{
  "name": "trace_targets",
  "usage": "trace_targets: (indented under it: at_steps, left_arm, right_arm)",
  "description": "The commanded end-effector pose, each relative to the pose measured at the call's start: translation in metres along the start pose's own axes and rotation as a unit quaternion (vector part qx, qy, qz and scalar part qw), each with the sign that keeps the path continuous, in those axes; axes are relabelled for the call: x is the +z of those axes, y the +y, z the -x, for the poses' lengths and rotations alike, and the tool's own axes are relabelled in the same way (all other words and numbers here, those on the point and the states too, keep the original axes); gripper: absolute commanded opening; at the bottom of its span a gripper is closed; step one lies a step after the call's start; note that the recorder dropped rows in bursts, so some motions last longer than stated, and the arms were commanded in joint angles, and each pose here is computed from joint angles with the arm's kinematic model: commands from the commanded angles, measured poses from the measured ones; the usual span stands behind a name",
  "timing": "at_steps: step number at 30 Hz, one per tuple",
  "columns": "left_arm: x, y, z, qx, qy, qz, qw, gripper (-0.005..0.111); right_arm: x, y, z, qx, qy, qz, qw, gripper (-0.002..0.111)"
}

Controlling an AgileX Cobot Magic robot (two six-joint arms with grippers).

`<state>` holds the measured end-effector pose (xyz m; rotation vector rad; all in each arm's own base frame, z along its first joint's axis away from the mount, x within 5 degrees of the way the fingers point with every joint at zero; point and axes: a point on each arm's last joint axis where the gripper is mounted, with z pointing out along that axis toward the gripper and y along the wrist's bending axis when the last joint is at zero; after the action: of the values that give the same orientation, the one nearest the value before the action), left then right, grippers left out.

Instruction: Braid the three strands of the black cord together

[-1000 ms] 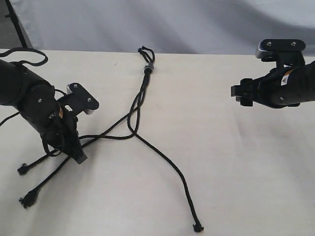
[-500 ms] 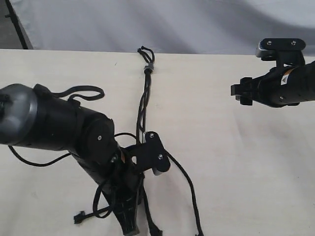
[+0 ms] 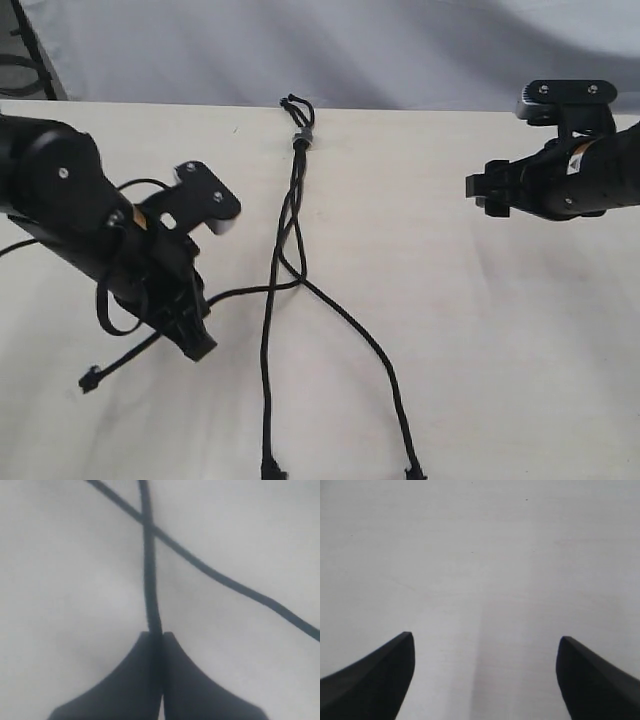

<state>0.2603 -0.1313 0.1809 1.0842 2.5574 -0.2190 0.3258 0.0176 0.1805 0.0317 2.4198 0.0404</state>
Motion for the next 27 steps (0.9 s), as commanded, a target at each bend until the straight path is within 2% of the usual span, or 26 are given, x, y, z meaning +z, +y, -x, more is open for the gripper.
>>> trace_targets:
  at_steps: [1,7,14,20,27]
  left_arm:
    - [0.001,0.02,-0.011,-0.045,-0.013,0.027,0.999,0.001]
    - [0.023,0.025,-0.026,-0.059,-0.002,0.039,0.998,0.001]
    - [0.041,0.025,-0.036,-0.072,0.01,0.04,0.997,0.001]
    - [0.052,0.026,-0.039,-0.084,0.013,0.043,0.995,0.001]
    - [0.052,0.026,-0.039,-0.091,0.012,0.041,0.995,0.001]
  right_arm:
    - [-0.004,0.034,-0.002,-0.038,-0.001,0.034,0.999,0.073]
    - [-0.02,0.112,-0.017,-0.118,0.04,0.103,0.987,0.073]
    - [-0.052,0.186,-0.056,-0.232,0.094,0.163,0.954,0.073]
    - [-0.058,0.221,-0.096,-0.298,0.139,0.183,0.926,0.073]
    - [-0.042,0.236,-0.129,-0.307,0.182,0.176,0.917,0.073]
